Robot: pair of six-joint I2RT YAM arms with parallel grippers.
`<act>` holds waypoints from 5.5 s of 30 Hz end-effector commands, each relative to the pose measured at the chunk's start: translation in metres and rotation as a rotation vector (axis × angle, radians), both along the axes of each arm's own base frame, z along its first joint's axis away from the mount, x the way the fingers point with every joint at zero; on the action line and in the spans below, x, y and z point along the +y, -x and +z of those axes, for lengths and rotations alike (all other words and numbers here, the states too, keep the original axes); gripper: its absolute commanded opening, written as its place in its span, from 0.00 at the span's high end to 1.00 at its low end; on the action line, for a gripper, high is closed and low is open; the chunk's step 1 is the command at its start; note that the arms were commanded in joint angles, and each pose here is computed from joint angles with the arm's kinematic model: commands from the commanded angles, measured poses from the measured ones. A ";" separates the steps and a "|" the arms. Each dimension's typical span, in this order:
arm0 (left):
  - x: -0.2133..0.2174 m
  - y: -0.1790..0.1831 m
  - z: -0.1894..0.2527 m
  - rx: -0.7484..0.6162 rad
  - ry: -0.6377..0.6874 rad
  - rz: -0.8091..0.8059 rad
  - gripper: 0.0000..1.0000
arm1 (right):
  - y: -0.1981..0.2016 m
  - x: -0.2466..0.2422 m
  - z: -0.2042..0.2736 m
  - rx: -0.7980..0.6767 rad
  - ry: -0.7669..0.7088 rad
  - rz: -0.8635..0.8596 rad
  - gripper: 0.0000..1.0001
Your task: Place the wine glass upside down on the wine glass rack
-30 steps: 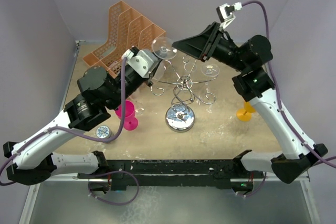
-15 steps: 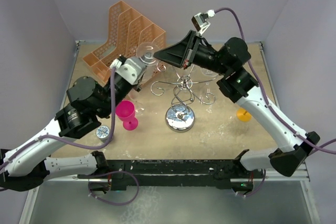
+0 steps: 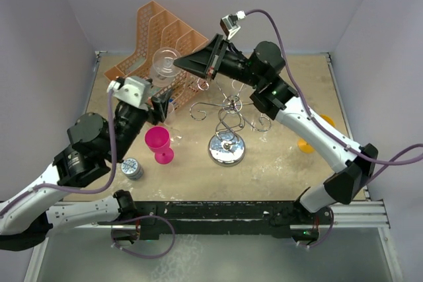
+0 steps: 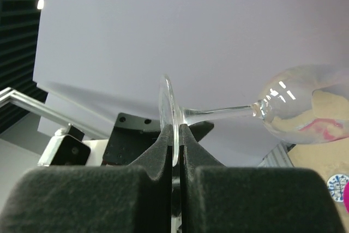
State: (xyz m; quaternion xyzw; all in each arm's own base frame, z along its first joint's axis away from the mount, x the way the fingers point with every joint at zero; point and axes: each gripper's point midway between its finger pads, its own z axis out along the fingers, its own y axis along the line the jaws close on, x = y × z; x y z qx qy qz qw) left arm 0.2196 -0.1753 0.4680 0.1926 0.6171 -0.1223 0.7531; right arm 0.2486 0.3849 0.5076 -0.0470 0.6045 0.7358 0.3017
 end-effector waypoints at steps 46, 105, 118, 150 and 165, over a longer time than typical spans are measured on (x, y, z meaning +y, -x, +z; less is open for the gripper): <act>0.016 0.017 0.033 0.214 1.163 -0.142 0.39 | 0.014 -0.021 0.012 -0.323 0.069 -0.105 1.00; -0.040 0.033 -0.046 0.724 1.078 -0.165 1.00 | 0.010 -0.141 -0.002 -0.549 0.269 -0.679 0.32; -0.069 0.046 -0.042 0.773 1.059 -0.327 1.00 | 0.008 -0.144 -0.016 -0.482 0.264 -0.690 0.32; -0.056 -0.011 -0.038 0.595 1.130 -0.026 1.00 | 0.038 -0.179 0.013 -0.497 0.103 -0.756 0.34; -0.042 0.003 -0.051 0.642 1.075 -0.019 1.00 | 0.033 -0.171 0.003 -0.464 0.112 -0.731 0.35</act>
